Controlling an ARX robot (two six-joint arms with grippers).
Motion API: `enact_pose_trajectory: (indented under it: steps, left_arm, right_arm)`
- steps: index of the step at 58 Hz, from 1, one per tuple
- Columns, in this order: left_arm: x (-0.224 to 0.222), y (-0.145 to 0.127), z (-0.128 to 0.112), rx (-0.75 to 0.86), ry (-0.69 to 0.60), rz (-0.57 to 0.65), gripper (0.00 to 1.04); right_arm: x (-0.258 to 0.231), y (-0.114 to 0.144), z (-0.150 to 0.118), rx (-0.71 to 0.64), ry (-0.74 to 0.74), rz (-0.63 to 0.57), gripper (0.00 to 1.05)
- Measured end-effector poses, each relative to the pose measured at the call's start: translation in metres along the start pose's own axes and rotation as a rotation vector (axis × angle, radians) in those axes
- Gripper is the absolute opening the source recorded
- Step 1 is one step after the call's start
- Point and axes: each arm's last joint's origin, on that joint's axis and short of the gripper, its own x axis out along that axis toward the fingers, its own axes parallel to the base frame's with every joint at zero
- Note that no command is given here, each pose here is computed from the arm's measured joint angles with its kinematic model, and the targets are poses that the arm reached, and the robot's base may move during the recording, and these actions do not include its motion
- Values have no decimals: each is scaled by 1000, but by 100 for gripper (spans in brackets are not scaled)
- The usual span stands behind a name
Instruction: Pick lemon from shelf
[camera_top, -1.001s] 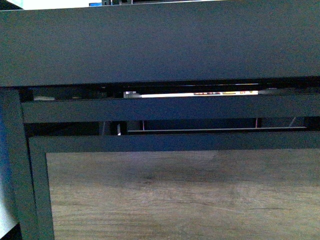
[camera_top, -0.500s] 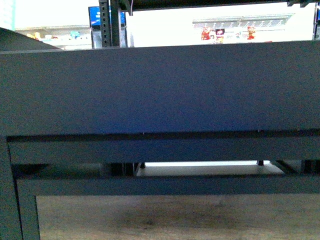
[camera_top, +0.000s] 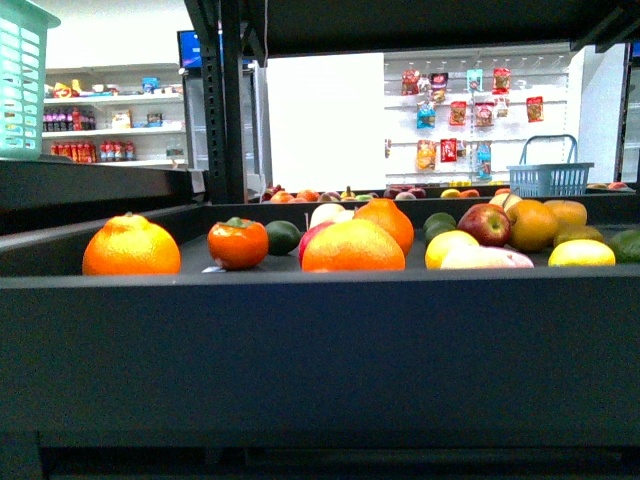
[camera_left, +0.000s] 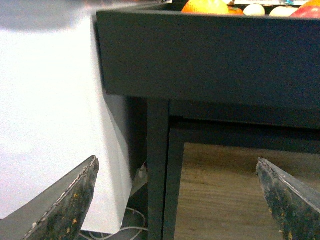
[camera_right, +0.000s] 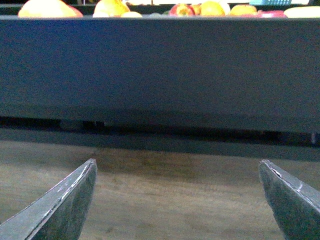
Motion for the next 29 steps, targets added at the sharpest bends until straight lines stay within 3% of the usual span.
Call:
enact_pose_trajectory:
  steps: [29]
  left_arm:
    - [0,0,0,1,0,0,97]
  right_arm:
    - [0,0,0,1,0,-1,97]
